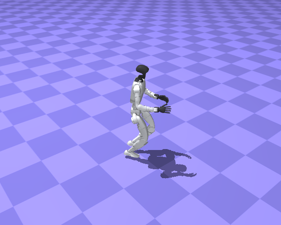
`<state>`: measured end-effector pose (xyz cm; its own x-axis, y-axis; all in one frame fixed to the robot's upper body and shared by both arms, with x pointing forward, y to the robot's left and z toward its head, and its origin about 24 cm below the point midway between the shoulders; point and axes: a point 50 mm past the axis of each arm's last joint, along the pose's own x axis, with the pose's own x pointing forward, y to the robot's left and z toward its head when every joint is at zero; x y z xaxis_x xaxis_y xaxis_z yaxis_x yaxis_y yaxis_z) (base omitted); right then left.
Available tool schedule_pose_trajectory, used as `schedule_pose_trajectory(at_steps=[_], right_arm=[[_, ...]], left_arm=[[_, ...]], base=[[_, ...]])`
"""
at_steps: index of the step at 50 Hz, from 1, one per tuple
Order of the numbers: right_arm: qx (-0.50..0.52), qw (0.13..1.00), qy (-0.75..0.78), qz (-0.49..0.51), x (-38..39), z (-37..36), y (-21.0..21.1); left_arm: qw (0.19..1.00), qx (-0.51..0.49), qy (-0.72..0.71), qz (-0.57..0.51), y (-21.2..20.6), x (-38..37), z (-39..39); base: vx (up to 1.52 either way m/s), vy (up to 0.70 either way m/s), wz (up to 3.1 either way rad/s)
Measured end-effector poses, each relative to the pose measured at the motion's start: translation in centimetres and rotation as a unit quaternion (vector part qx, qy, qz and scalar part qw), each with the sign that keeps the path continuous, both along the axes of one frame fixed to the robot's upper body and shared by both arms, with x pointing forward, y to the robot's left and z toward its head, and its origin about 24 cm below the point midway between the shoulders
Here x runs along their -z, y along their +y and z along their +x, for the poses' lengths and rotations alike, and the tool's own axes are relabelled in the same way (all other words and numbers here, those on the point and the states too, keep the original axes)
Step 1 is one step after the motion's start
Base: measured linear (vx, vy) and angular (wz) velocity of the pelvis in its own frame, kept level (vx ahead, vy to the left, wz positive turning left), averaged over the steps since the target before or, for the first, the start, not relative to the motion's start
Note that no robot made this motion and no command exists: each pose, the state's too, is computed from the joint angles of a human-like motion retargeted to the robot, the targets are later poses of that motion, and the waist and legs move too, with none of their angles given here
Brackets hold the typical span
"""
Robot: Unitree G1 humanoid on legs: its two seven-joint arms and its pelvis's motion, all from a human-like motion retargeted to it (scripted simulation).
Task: Run
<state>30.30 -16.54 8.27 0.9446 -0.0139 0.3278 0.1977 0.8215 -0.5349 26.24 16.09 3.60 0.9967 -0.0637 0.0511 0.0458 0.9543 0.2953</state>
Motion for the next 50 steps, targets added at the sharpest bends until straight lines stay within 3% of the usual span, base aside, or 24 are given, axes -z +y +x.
schedule_pose_trajectory(at_steps=[5,9,15,22,25,31,37,42,45,50], right_arm=[[-0.062,0.992,-0.075,0.078,-4.3,-1.3,1.3],[-0.115,0.986,-0.080,0.095,-4.7,-2.7,2.1],[-0.113,0.987,0.015,0.110,-0.2,-4.0,2.4],[0.005,0.967,0.224,0.120,9.8,-6.3,1.4],[0.019,0.960,0.254,0.118,11.2,-6.9,1.0],[-0.013,0.979,0.170,0.114,7.4,-5.4,0.9],[-0.040,0.990,-0.025,0.135,-1.5,-2.6,0.9],[-0.051,0.979,-0.158,0.118,-7.9,-1.9,0.8],[-0.036,0.986,-0.117,0.112,-5.9,-1.6,0.6],[-0.012,0.989,0.126,0.080,5.5,-4.5,-0.1]], left_arm=[[0.963,-0.003,0.268,0.017,1.9,10.9,-8.7],[0.942,-0.018,0.335,0.007,2.9,13.1,-12.2],[0.965,-0.031,0.258,-0.023,2.2,10.5,-9.2],[0.999,-0.024,-0.037,-0.026,-0.1,-1.6,0.5],[0.994,-0.029,-0.095,-0.037,-0.7,-4.5,1.8],[0.997,-0.040,0.058,-0.036,-0.4,2.8,-1.4],[0.966,-0.042,0.252,-0.042,0.8,10.6,-7.2],[0.955,-0.025,0.290,-0.061,1.4,11.6,-8.6],[0.967,-0.005,0.248,-0.055,0.7,10.0,-6.4],[0.989,0.028,0.134,-0.057,-1.7,5.4,-2.3]], base=[[0.12,0.01,-0.54],[0.10,0.05,-0.16],[0.04,0.05,0.02],[0.00,0.00,0.00],[0.00,0.00,0.00],[-0.02,-0.04,0.21],[-0.06,-0.05,0.05],[-0.07,-0.05,-0.01],[-0.04,-0.02,0.01],[-0.01,0.00,0.08]])
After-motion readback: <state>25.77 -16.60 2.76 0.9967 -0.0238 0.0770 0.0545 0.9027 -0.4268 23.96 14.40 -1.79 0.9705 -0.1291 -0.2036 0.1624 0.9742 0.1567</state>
